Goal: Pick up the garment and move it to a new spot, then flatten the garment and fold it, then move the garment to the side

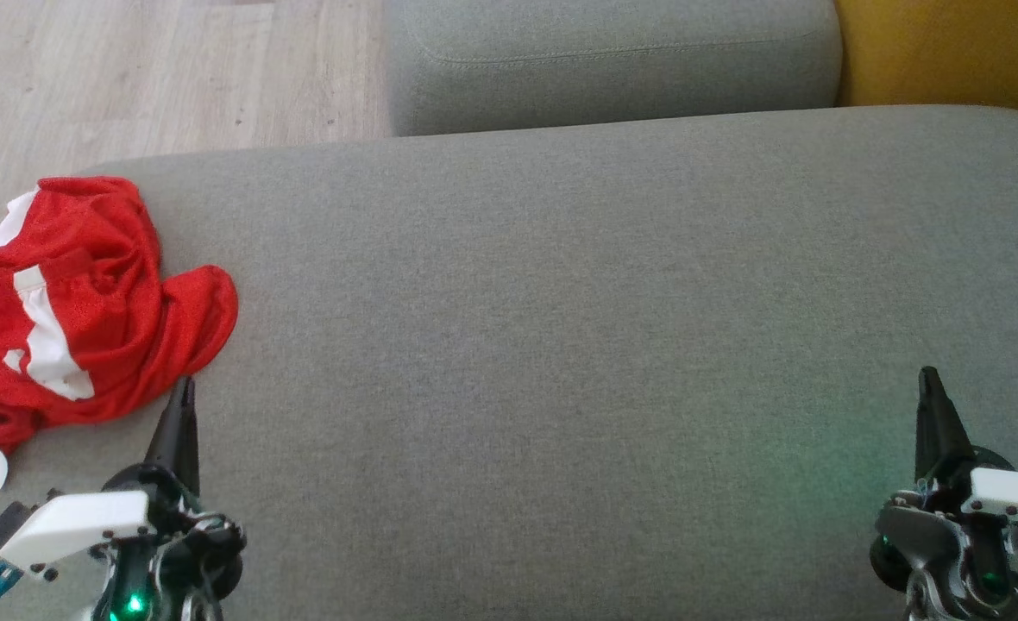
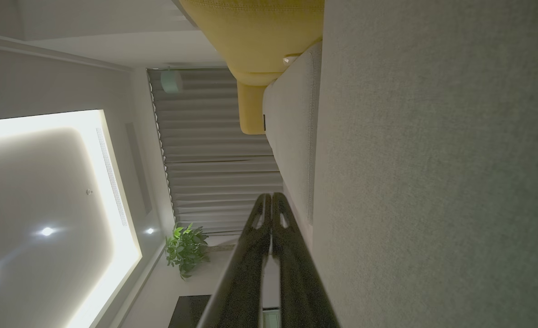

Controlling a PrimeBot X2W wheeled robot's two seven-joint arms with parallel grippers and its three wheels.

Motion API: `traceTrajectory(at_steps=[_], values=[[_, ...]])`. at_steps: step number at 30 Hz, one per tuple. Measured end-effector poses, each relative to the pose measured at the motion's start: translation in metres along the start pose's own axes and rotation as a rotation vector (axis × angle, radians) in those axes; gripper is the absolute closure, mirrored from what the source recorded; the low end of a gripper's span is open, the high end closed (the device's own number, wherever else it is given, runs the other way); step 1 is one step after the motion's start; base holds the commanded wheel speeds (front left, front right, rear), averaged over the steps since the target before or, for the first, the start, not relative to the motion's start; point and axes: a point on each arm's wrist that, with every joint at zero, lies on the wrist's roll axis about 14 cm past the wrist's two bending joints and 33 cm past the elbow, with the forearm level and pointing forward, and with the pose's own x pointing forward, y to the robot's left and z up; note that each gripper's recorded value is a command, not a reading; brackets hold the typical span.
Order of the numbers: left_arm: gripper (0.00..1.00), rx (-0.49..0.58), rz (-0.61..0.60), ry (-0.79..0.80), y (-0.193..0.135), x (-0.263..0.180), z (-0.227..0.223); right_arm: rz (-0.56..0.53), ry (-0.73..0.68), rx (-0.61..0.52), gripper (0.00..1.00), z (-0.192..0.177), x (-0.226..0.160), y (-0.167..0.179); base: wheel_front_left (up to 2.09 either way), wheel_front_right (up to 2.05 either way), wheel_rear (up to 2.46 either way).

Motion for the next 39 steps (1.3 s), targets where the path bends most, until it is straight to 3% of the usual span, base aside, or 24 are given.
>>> traceTrajectory(at_steps=[34,35,39], values=[[1.0,0.0,0.0,0.0,0.0,0.0,0.0,0.0,0.0,0.0,1.0,0.0,0.0,0.0,0.0,0.0,0.0],[0.0,0.0,0.0,0.0,0.0,0.0,0.0,0.0,0.0,0.0,0.0,0.0,0.0,0.0,0.0,0.0,0.0],[0.0,-0.016,0.093,-0.005,0.031,-0.012,-0.001,-0.086,-0.003,0.009,0.0,0.0,-0.011,-0.029,0.0,0.0,0.0]])
